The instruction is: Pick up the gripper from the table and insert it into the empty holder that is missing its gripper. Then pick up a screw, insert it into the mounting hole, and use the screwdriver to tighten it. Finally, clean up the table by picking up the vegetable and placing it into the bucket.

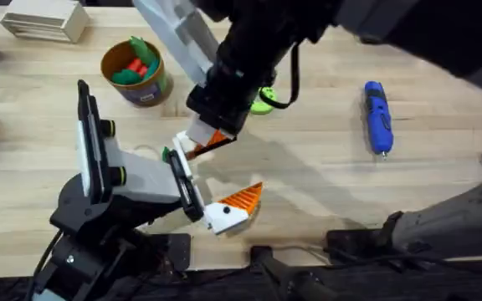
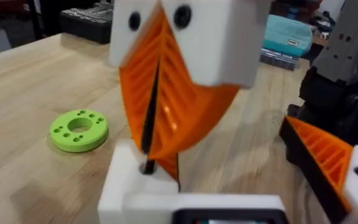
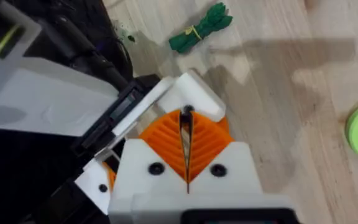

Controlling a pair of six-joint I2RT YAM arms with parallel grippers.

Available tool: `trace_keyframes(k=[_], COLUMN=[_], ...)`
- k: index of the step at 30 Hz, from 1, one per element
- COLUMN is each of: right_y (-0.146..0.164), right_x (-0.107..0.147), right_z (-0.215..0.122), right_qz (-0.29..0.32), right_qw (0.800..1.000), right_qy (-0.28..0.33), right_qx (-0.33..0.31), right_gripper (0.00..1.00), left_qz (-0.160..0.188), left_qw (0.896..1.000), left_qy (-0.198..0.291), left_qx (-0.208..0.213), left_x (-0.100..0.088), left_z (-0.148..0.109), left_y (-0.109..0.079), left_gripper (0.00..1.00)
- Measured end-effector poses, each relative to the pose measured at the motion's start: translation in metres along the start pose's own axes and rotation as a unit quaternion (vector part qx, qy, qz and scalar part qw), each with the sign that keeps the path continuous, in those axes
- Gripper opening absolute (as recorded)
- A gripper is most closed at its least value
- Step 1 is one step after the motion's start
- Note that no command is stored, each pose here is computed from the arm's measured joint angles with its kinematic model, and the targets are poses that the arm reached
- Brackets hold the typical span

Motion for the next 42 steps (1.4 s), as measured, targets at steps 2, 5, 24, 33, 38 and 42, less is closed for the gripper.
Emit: trace_keyframes(k=[2,5,24,33,38,42], right_y=[-0.001,-0.002,-0.038,-0.044,-0.034,-0.01], right_x=[-0.001,-0.001,0.014,0.057,0.095,0.125], right_z=[0.004,0.008,-0.049,-0.077,-0.064,-0.067], right_qz=[-0.001,0.0,0.087,0.147,0.176,0.178], right_qw=[1.0,1.0,0.994,0.985,0.979,0.975], right_qy=[0.002,0.007,-0.059,-0.083,-0.104,-0.134], right_qx=[-0.002,-0.004,0.033,0.042,0.016,0.0], right_gripper=[0.007,0.007,0.944,0.945,0.945,0.945], left_qz=[0.001,-0.002,0.0,0.0,0.0,0.0], left_qw=[1.0,1.0,1.0,1.0,1.0,1.0], left_qy=[-0.001,0.0,-0.002,-0.002,-0.002,-0.002], left_qx=[0.0,0.0,-0.002,-0.002,-0.002,-0.001], left_x=[0.0,0.0,-0.001,-0.001,-0.001,-0.001], left_z=[0.0,0.0,0.0,0.0,0.0,0.0], left_y=[0.0,0.0,0.0,0.0,0.0,0.0], left_gripper=[0.987,0.988,0.987,0.987,0.987,0.667])
Point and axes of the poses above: each hand's point on the last joint's axis, 136 mm out from that joint toward the fingers, its own z axis out along the fingers, its own y axis along the line the jaws close on, x = y × z, the point moved 5 cm from there along -z, back along the fingers, and after that the axes turned 6 degrees about -z, right-handed, at the moved point
